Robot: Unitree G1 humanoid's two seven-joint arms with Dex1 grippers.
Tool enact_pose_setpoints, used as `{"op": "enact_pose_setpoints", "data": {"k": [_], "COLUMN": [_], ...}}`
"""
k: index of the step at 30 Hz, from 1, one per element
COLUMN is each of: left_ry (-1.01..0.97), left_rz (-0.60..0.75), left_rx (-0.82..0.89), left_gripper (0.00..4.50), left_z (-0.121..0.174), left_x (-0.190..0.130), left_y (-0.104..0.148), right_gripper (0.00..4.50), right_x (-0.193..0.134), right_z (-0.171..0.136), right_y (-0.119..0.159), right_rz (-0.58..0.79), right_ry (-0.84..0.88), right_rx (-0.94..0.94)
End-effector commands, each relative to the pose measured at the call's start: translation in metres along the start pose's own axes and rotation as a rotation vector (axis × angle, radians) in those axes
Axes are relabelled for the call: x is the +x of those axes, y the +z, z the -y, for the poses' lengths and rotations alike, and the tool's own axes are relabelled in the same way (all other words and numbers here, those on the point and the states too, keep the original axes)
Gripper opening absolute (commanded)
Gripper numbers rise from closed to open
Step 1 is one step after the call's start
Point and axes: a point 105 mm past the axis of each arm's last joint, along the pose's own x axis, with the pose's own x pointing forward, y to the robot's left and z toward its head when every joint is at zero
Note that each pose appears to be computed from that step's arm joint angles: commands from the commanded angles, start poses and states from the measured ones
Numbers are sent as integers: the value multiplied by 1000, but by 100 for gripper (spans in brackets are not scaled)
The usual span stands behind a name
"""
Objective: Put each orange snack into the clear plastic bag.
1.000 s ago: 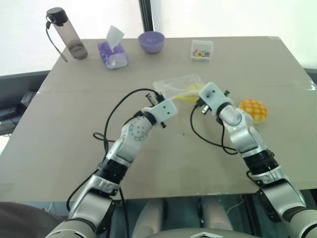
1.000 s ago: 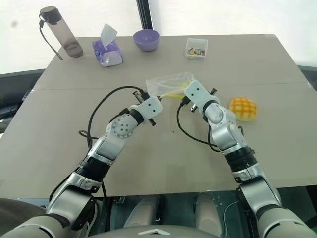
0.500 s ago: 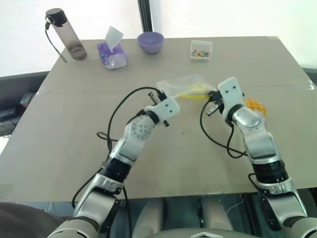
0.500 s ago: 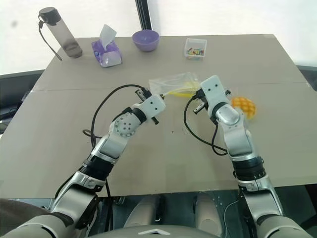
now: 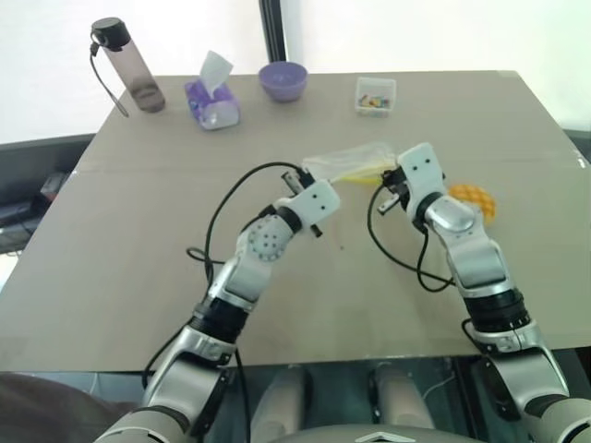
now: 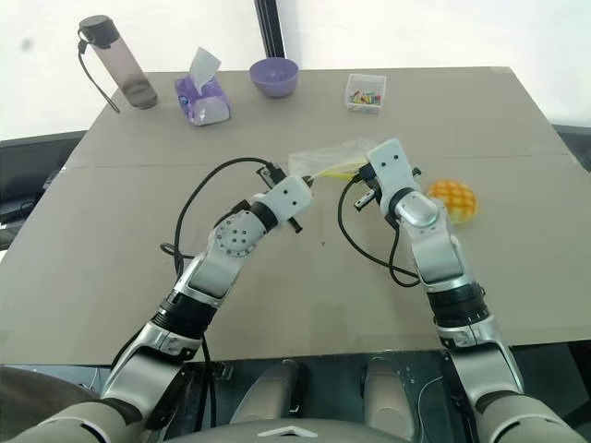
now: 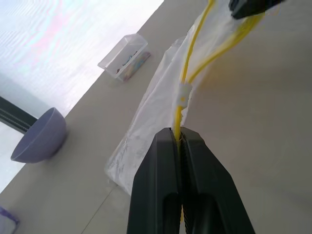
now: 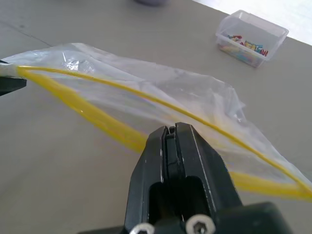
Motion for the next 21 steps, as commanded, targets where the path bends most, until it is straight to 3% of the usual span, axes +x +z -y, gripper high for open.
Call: {"op": "enact_pose_setpoints", "data": {"k": [1, 6, 9, 11, 13, 17, 21], "left_ry": [-34, -50, -46, -27, -3, 9, 27], "left_rz": [104, 163, 148, 122, 90, 64, 23], "left_rx": [10, -3, -1, 2, -4, -21, -33], "left_gripper": [0, 0, 0, 0, 0, 0, 0], "left_z": [3, 6, 5, 2, -3, -4, -6], "left_x": [-4, -7, -7, -6, -6, -6, -6], "left_y": [25, 38, 35, 29, 24, 20, 11], "right_gripper": [10, 10, 90, 206, 263, 445, 445], "right_x": [7, 20, 22, 21, 18, 15, 10], "right_z": [7, 2, 6, 5, 2, 3, 8], "right_y": [17, 8, 3, 3, 3, 6, 11], "right_rz": [66, 49, 48, 74, 104, 146, 174], "right_ry": [-23, -6, -28, -21, -3, -11, -31], "right_rx": [-12, -148, -343, -464, -564, -627, -679]}}
